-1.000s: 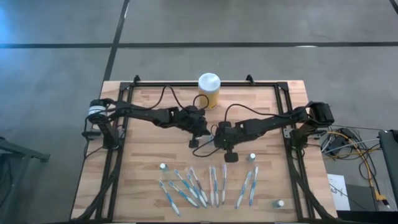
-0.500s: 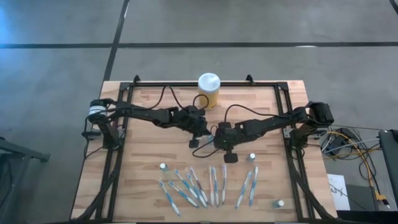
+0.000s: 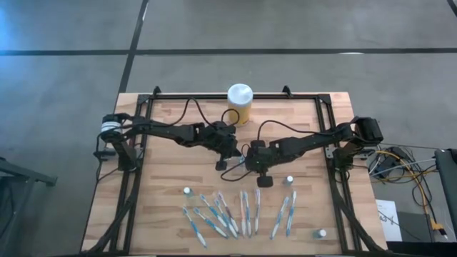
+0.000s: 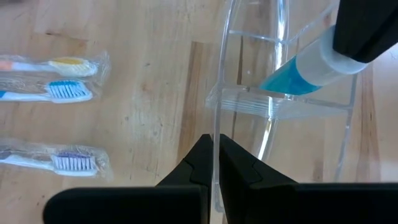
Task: Pick & Place toothbrushing station
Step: Put the blue mouthwash into the transparent organizer, then adjust the transparent organizer
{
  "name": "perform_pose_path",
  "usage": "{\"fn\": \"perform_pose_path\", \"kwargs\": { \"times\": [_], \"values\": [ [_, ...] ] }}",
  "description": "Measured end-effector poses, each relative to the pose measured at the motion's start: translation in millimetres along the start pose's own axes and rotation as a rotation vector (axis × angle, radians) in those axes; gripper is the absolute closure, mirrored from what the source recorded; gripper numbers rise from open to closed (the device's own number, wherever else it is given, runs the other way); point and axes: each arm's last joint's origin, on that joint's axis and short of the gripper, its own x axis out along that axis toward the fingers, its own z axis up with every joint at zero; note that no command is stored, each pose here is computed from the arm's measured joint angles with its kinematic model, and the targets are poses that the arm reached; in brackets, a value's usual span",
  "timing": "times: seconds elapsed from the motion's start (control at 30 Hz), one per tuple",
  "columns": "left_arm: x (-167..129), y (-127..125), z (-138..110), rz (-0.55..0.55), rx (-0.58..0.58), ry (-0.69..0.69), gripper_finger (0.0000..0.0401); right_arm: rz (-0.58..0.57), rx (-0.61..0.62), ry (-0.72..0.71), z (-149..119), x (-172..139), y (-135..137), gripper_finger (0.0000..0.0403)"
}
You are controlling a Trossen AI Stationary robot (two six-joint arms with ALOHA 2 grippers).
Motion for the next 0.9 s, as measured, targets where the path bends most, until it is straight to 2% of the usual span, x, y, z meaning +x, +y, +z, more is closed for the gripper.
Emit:
{"fn": "perform_pose_path", "kwargs": {
  "times": [0.9],
  "values": [
    [-4.5, 2.3, 12.7, 0.014, 0.045, -0.050, 0.0376, 0.000, 0.031, -0.002, 0.2, 0.1, -0.1, 0.0394]
  ]
}}
